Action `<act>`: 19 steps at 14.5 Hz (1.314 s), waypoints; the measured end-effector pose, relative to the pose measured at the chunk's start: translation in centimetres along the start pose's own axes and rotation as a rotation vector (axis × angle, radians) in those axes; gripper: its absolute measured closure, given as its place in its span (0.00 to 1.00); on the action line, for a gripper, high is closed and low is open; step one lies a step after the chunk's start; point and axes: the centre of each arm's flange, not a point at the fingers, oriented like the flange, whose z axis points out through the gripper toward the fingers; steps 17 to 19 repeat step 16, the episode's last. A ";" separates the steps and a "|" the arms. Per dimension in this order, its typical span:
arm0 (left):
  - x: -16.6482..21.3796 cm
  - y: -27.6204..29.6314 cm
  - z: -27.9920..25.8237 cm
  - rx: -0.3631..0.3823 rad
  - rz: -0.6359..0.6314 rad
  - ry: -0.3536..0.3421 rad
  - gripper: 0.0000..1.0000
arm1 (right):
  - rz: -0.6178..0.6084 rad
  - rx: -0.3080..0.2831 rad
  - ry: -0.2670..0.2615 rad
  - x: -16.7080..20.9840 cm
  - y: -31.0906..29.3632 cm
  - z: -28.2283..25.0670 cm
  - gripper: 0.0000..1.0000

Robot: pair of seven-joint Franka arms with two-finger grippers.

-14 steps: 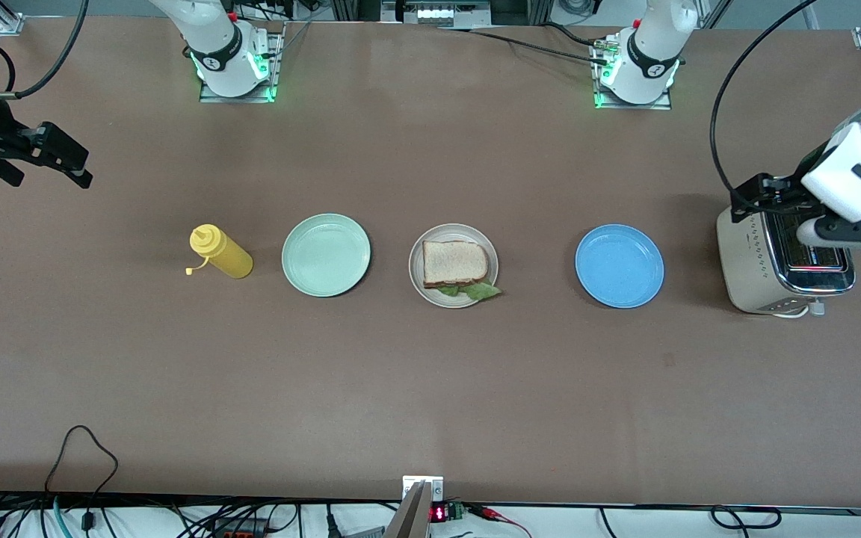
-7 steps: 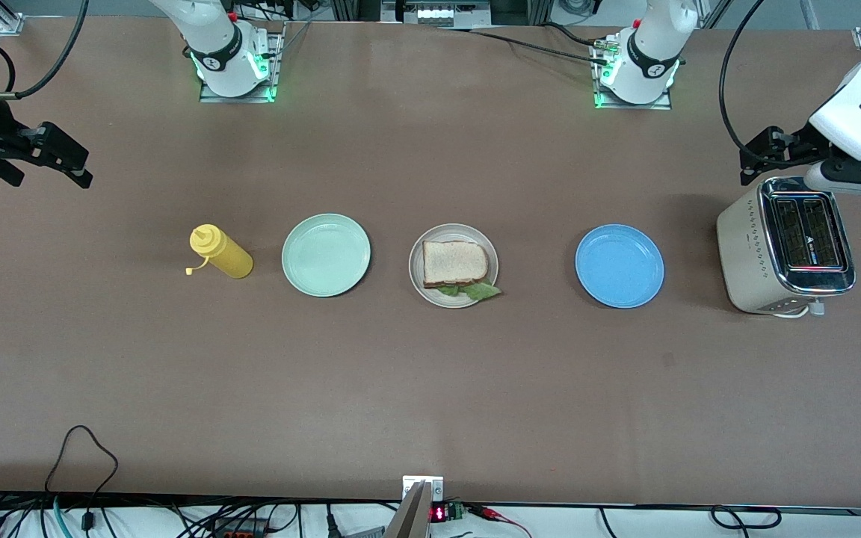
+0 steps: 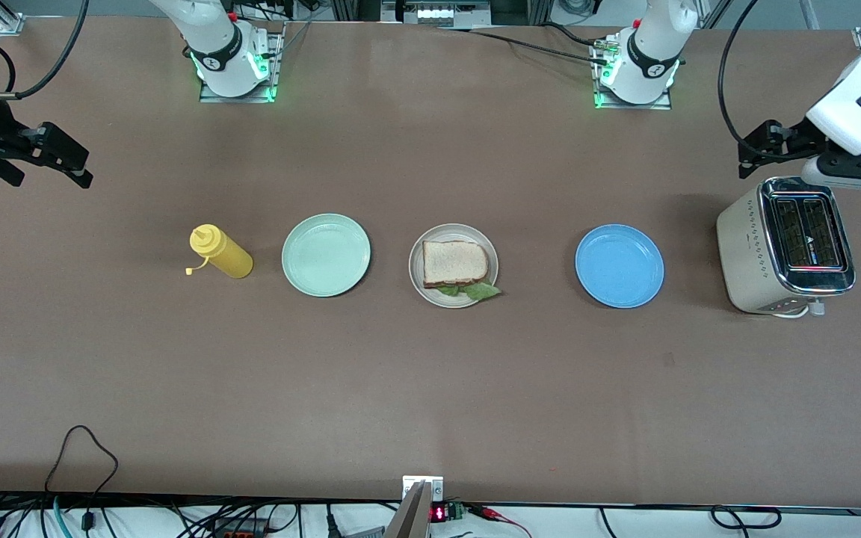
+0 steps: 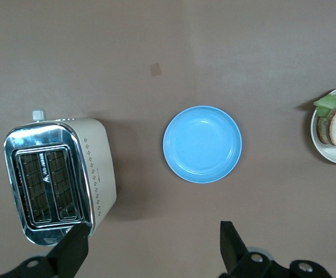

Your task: Make sandwich in beige plate with both arms

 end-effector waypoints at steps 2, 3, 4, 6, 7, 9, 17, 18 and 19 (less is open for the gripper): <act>-0.3 -0.3 0.2 -0.001 -0.001 -0.022 0.00 | 0.000 0.000 0.000 0.0 0.0 0.0 0.00; -0.3 -0.3 0.2 -0.002 0.000 -0.028 0.00 | 0.000 0.000 -0.001 0.0 0.0 0.0 0.00; -0.4 -0.3 0.2 -0.002 0.000 -0.031 0.00 | 0.000 0.000 -0.001 0.0 0.0 0.0 0.00; -0.4 -0.3 0.2 -0.002 0.001 -0.031 0.00 | 0.000 0.000 -0.001 0.0 0.0 0.0 0.00; -0.4 -0.3 0.2 -0.002 0.001 -0.032 0.00 | 0.000 0.000 -0.001 0.0 0.0 0.0 0.00; -0.4 -0.3 0.1 -0.002 0.001 -0.031 0.00 | 0.000 0.000 -0.001 0.0 0.0 0.0 0.00; -0.2 -0.3 -0.5 -0.001 0.001 -0.024 0.00 | 0.000 0.000 -0.002 0.0 0.0 0.0 0.00; -0.2 -0.3 -0.5 -0.001 0.001 -0.024 0.00 | 0.000 0.000 -0.002 0.0 0.0 0.0 0.00; -0.2 -0.3 -0.5 -0.001 0.001 -0.024 0.00 | 0.000 0.000 -0.002 0.0 0.0 0.0 0.00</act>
